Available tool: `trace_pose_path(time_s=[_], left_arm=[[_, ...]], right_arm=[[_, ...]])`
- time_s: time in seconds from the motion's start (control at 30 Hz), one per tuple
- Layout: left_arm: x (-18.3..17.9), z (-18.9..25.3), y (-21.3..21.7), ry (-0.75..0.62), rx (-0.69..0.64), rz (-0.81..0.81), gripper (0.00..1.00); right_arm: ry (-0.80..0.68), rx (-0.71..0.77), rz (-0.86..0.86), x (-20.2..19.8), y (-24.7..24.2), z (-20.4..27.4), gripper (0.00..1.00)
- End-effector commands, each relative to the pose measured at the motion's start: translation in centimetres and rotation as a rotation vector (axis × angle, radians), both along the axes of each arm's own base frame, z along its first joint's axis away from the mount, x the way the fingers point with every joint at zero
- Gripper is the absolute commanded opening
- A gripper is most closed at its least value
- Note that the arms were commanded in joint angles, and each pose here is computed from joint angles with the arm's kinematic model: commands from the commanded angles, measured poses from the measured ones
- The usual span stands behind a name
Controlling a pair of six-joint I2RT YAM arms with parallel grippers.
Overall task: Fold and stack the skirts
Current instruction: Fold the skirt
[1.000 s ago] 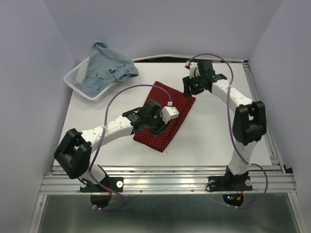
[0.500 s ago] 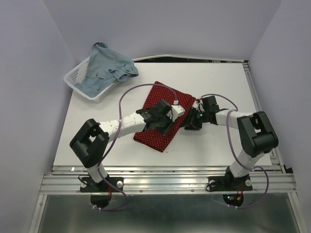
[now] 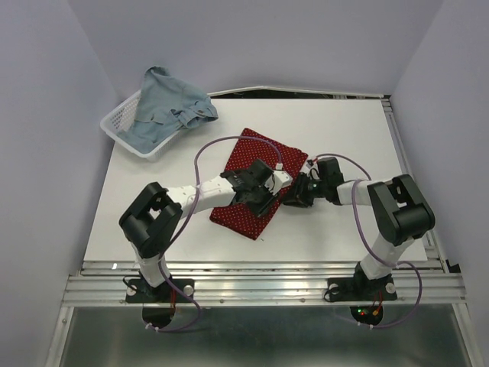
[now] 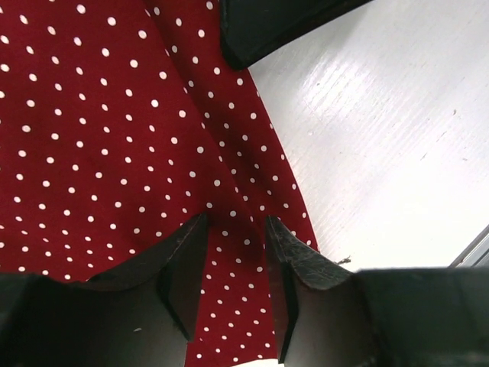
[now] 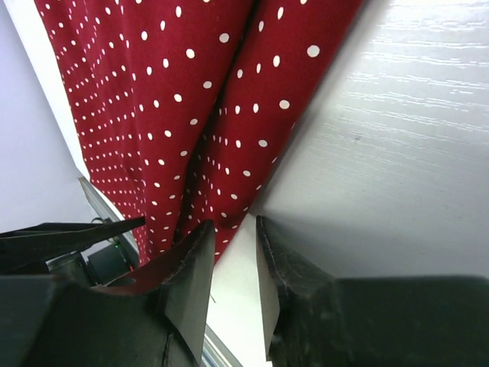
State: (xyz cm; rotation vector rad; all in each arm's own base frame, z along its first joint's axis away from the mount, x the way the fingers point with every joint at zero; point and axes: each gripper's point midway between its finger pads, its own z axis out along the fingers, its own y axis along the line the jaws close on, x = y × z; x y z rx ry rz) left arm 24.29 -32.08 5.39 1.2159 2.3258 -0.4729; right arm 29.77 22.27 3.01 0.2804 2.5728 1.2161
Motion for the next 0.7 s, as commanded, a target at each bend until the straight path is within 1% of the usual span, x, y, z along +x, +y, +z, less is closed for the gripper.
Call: trace_pose_path(time_s=[0.0, 0.03, 0.07, 0.13, 0.17, 0.2, 0.23, 0.3, 0.37, 0.4, 0.43, 0.67], left_arm=[[0.5, 0.9, -0.9, -0.012, -0.017, -0.002, 0.4], [0.5, 0.9, -1.0, -0.014, -0.018, -0.004, 0.37], [0.5, 1.0, -1.1, -0.013, -0.019, -0.007, 0.3], [0.3, 1.2, -1.2, -0.007, -0.03, -0.015, 0.21], [0.2, 1.4, -1.3, -0.005, -0.035, -0.019, 0.12], [0.2, 1.6, -1.4, -0.003, -0.041, -0.022, 0.08], [-0.1, 1.9, -1.5, 0.003, -0.052, -0.029, 0.01], [-0.3, 2.5, -1.6, 0.003, -0.06, -0.035, 0.0], [-0.7, 3.3, -1.6, 0.001, -0.07, -0.047, 0.0], [-0.8, 3.5, -1.8, 0.004, -0.075, -0.052, 0.0], [-1.0, 3.6, -1.6, 0.013, -0.071, -0.056, 0.0], [-1.9, 4.1, -2.2, 0.031, -0.083, -0.084, 0.0]], right_arm=[[0.014, -0.011, 0.022, -1.4, 0.3, -1.4, 0.32], [0.012, -0.013, 0.022, -1.4, 0.2, -1.5, 0.31], [0.011, -0.014, 0.019, -1.3, 0.2, -1.5, 0.29], [0.016, -0.015, 0.028, -1.3, 0.5, -1.7, 0.25], [0.016, -0.013, 0.041, -1.5, 0.9, -1.7, 0.22], [0.021, -0.015, 0.041, -1.5, 0.9, -1.9, 0.2], [0.026, -0.016, 0.041, -1.4, 0.9, -2.0, 0.15], [0.031, -0.013, 0.043, -1.4, 1.0, -2.0, 0.09], [0.036, -0.009, 0.044, -1.4, 1.1, -2.2, 0.06], [0.035, -0.008, 0.045, -1.4, 1.1, -2.2, 0.03], [0.036, -0.008, 0.045, -1.4, 1.1, -2.3, 0.01], [0.032, -0.005, 0.042, -1.4, 1.0, -2.1, 0.01]])
